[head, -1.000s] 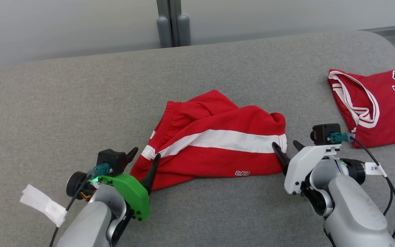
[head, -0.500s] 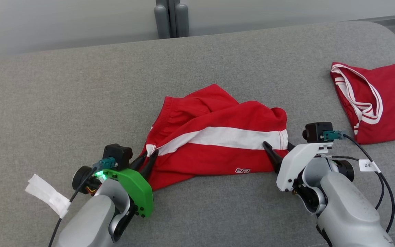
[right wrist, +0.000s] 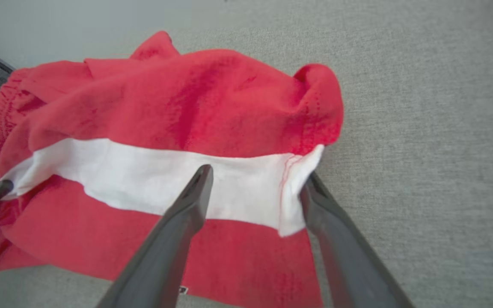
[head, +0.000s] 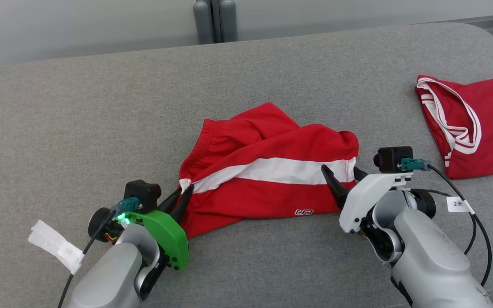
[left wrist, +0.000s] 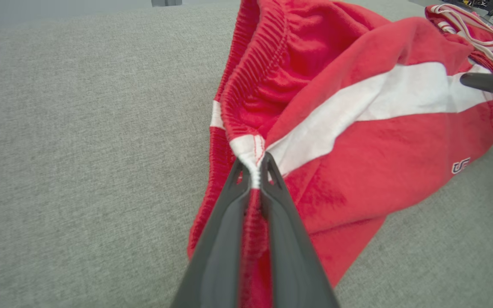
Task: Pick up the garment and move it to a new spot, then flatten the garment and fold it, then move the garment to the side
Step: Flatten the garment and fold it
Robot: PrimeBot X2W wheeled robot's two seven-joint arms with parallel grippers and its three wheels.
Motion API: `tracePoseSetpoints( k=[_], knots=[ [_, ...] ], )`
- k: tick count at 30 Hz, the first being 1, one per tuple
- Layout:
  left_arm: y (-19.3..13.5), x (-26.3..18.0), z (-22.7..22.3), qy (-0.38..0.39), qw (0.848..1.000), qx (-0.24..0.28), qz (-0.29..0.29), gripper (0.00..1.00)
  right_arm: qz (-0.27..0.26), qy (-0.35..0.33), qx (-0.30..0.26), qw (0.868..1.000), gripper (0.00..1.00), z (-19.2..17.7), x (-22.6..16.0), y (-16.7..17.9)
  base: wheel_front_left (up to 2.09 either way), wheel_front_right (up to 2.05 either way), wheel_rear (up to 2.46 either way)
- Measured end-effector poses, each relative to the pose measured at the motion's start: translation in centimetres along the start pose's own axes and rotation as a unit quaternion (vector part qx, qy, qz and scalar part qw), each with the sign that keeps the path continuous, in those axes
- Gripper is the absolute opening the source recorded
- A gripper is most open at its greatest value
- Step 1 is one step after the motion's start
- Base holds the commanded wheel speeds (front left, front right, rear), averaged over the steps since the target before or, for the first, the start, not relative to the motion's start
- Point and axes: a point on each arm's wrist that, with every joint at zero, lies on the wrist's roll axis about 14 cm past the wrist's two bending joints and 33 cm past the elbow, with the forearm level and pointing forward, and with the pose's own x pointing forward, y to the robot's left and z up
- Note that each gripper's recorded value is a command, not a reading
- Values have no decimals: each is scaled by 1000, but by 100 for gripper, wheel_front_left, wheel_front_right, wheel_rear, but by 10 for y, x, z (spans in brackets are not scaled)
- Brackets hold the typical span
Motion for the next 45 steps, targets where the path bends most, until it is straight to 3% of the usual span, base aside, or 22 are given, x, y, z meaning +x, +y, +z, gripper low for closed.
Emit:
tracePoseSetpoints(
  k=[10, 24, 25, 26, 27, 28, 29, 35, 45],
  knots=[
    [1, 0, 4, -9, 1000, -3, 2, 0, 22, -20, -21, 999, 100, 5, -7, 18, 0, 0, 0],
    [1, 6, 2, -6, 1000, -5, -3, 0, 13, 6, -9, 1000, 100, -3, -10, 12, 0, 0, 0],
    [1, 6, 2, -5, 1000, -5, -3, 0, 14, 4, -5, 1000, 86, -2, -9, 13, 0, 0, 0],
    [1, 6, 1, -5, 1000, -5, -3, 0, 14, 4, -5, 1000, 84, -1, -7, 14, 0, 0, 0],
    [2, 6, 1, -5, 1000, -6, -3, 0, 15, 5, -2, 1000, 49, -1, -5, 15, 0, 0, 0],
    [2, 6, 2, -6, 1000, -7, -2, 0, 16, 8, 4, 1000, 31, -2, -3, 15, 0, 0, 0],
    [2, 6, 2, -7, 1000, -8, -2, 0, 15, 11, 4, 1000, 0, -3, -2, 15, 0, 0, 0],
    [-1, 4, 13, -34, 998, -46, 1, 0, 15, -11, 0, 1000, 0, 6, 1, 14, 0, 0, 0],
    [-14, -9, 100, -179, 978, -105, -29, 0, 56, -180, -13, 982, 0, 104, -28, 30, 0, 0, 0]
  ],
)
